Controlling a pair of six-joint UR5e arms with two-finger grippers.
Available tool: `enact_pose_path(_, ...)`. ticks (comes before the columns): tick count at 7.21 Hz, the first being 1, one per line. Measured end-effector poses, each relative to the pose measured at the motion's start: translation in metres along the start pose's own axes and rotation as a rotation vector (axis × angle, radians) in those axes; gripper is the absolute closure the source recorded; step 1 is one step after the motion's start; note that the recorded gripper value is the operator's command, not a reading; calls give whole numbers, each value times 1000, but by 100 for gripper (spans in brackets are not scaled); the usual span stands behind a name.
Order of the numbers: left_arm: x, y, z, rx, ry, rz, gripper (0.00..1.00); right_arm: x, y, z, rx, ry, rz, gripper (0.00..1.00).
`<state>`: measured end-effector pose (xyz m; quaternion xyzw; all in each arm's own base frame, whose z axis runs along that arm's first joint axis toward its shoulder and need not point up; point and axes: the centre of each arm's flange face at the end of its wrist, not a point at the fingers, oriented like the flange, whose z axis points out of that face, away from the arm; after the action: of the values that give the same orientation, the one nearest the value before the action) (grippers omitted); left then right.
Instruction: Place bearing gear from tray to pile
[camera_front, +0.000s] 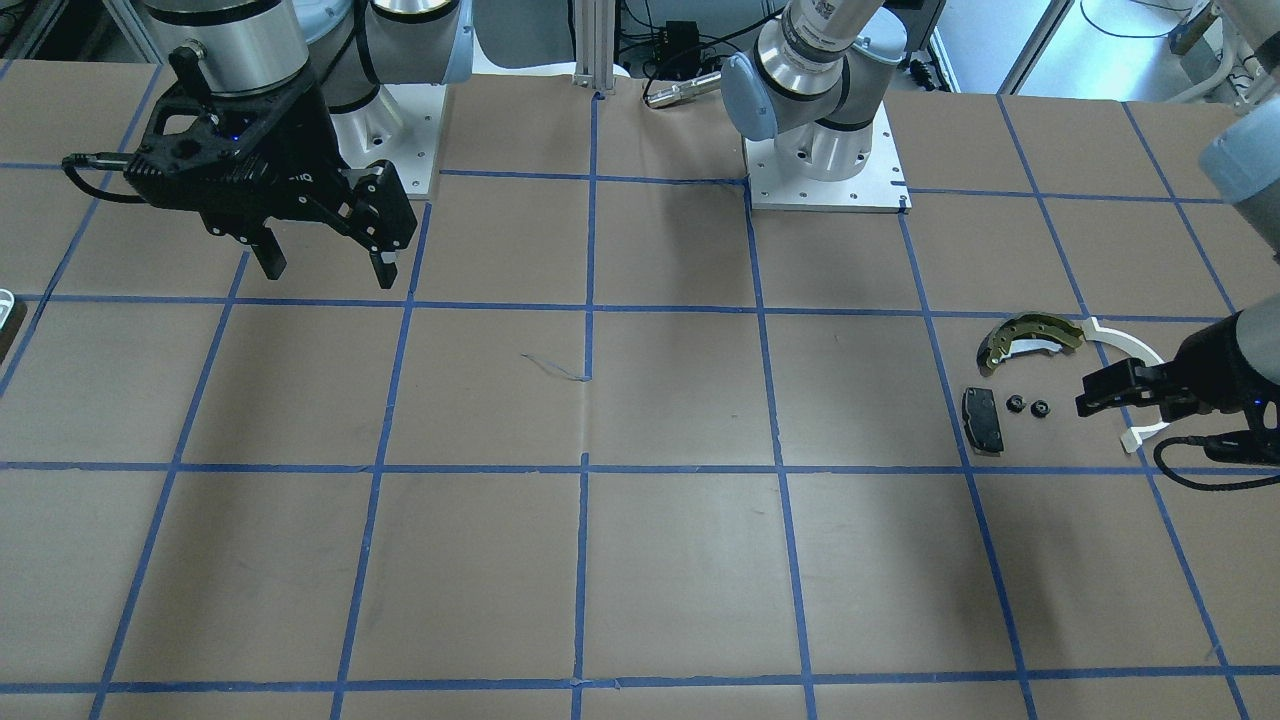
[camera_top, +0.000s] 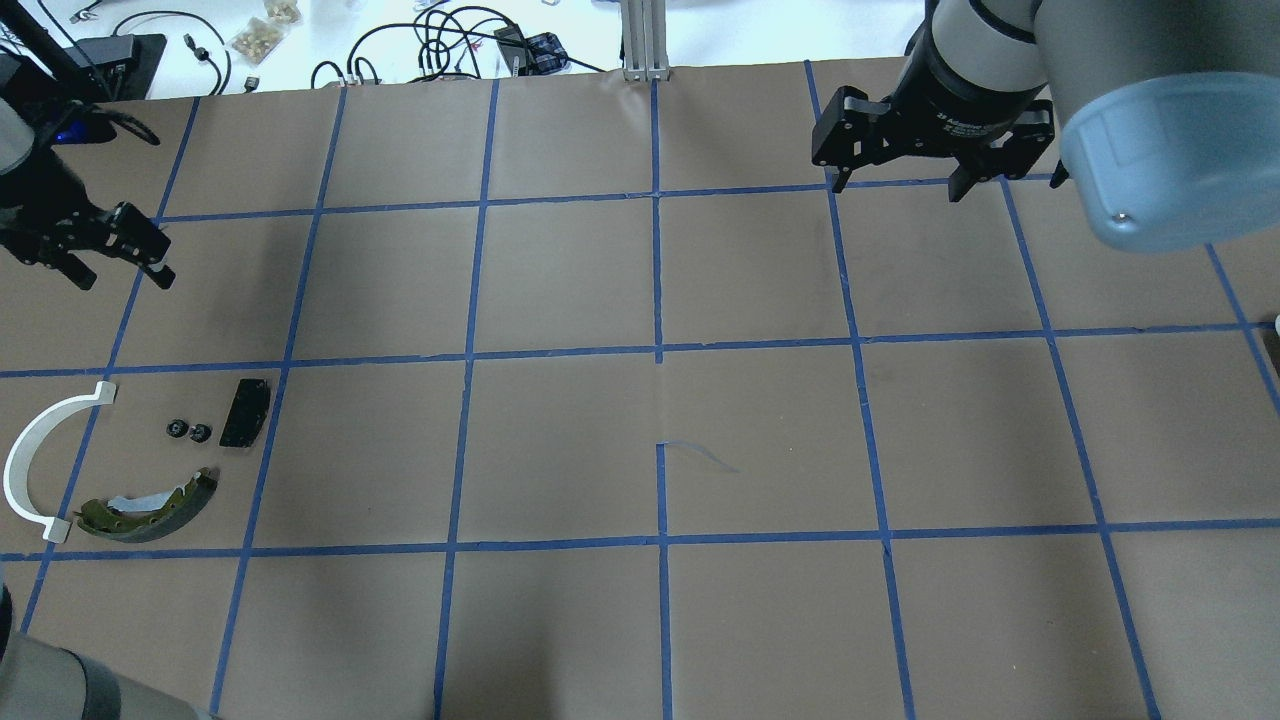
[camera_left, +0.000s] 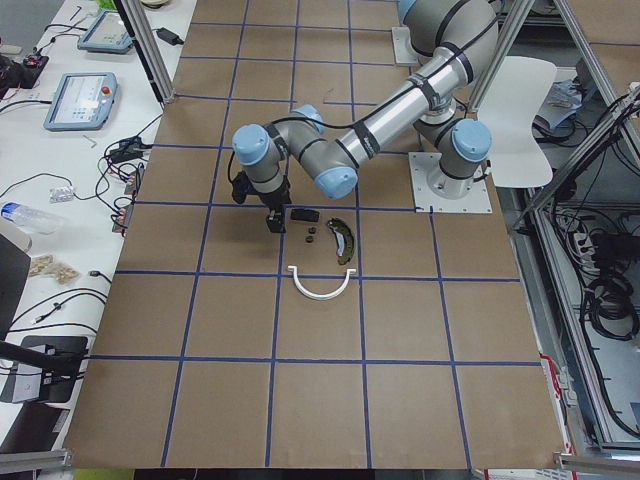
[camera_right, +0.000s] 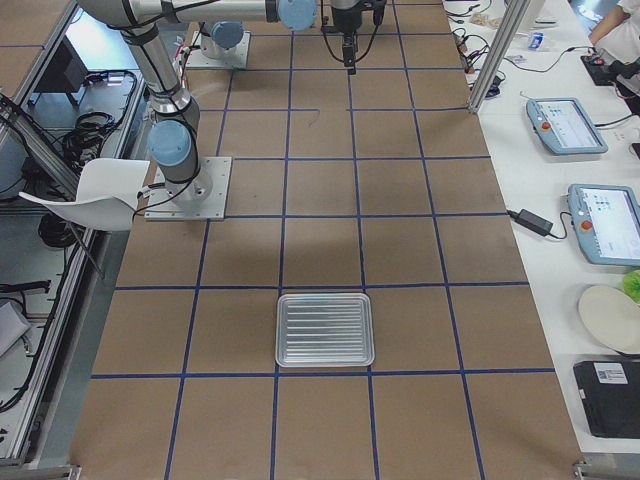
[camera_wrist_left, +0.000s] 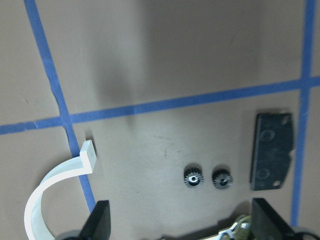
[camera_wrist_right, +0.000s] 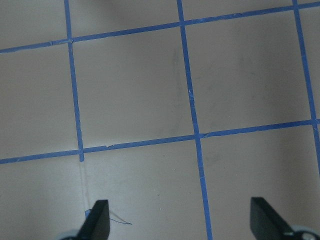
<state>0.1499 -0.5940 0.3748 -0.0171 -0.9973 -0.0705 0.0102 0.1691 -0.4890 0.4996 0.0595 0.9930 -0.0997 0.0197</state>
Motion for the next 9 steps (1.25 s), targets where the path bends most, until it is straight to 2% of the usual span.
enact_pose_path(2, 71, 9, -66, 38, 9, -45, 0, 0, 1, -2, 3, 1, 2, 0)
enact_pose_path(4, 139, 23, -97, 63, 31, -18, 0, 1, 2, -2, -5, 7, 6, 0)
enact_pose_path(6, 205, 39, -111, 82, 50, -31, 0, 2, 3, 0, -22, 14, 8, 0)
enact_pose_path(9, 255, 56, -93, 40, 45, -97, 0, 1, 4, -1, -21, 14, 7, 0)
